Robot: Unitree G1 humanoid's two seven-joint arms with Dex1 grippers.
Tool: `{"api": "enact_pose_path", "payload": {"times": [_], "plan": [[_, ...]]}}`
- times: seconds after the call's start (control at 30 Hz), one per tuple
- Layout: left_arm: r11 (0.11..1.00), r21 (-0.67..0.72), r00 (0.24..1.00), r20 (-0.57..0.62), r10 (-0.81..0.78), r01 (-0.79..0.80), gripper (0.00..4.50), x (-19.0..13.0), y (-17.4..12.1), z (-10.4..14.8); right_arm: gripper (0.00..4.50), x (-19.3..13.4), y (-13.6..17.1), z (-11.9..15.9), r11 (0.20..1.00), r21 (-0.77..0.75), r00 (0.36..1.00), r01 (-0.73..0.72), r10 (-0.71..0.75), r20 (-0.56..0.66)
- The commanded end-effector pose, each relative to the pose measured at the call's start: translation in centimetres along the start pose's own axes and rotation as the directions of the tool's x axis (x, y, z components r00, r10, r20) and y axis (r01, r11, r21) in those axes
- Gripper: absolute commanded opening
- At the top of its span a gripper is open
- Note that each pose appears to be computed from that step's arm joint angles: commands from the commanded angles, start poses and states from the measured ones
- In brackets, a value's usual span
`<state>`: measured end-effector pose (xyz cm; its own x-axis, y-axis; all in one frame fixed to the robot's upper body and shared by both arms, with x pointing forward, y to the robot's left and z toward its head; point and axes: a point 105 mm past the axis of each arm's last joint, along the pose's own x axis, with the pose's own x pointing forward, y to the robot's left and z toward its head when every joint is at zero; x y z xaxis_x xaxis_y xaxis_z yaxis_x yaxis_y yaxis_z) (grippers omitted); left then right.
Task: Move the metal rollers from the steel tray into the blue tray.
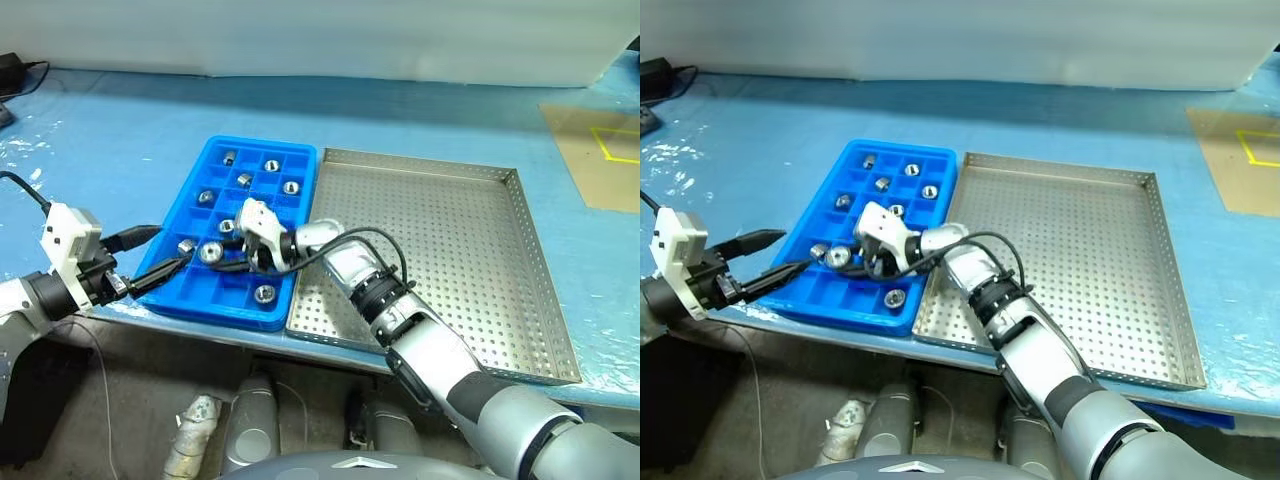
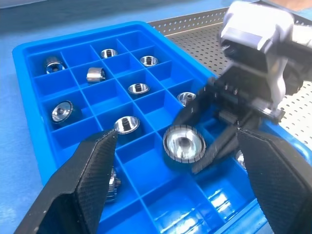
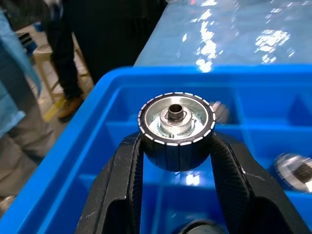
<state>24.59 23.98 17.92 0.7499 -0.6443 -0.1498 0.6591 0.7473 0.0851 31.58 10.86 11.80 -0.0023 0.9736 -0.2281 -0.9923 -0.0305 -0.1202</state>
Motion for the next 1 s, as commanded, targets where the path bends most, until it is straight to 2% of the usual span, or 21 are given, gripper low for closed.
{"api": "enact_pose_path", "payload": {"times": [0.03, 0.17, 0.37, 0.6, 0.87, 1.0], "plan": [[0.999, 0.030, 0.999, 0.030, -0.014, 0.013, 4.13, 0.2, -0.9, 0.7, 1.63, 3.2, 3.0, 2.2, 0.996, -0.015, 0.993, -0.084, 0.085, 0.086], [1.000, 0.028, 0.999, 0.033, -0.009, 0.008, 4.13, 0.3, -0.9, 0.7, 1.63, 4.1, 3.2, 2.8, 0.998, -0.016, 0.993, -0.063, 0.065, 0.103], [1.000, 0.029, 0.999, 0.034, 0.010, -0.011, 4.13, 0.2, -0.2, 0.9, 1.63, 5.1, 3.3, 5.1, 0.998, -0.027, 0.986, -0.053, 0.057, 0.160], [1.000, 0.025, 0.999, 0.048, 0.009, -0.011, 4.13, 0.8, 0.2, 1.0, 1.63, 6.3, 5.5, 7.6, 0.989, -0.012, 0.963, -0.149, 0.148, 0.225], [1.000, 0.018, 0.999, 0.046, 0.003, -0.004, 4.13, 1.2, 0.5, 0.8, 1.63, 6.7, 7.4, 8.8, 0.973, -0.029, 0.945, -0.230, 0.230, 0.234], [1.000, 0.016, 0.999, 0.045, -0.005, 0.004, 4.13, 1.4, 0.4, 0.7, 1.63, 7.5, 7.9, 8.0, 0.973, -0.036, 0.950, -0.229, 0.231, 0.211]]}}
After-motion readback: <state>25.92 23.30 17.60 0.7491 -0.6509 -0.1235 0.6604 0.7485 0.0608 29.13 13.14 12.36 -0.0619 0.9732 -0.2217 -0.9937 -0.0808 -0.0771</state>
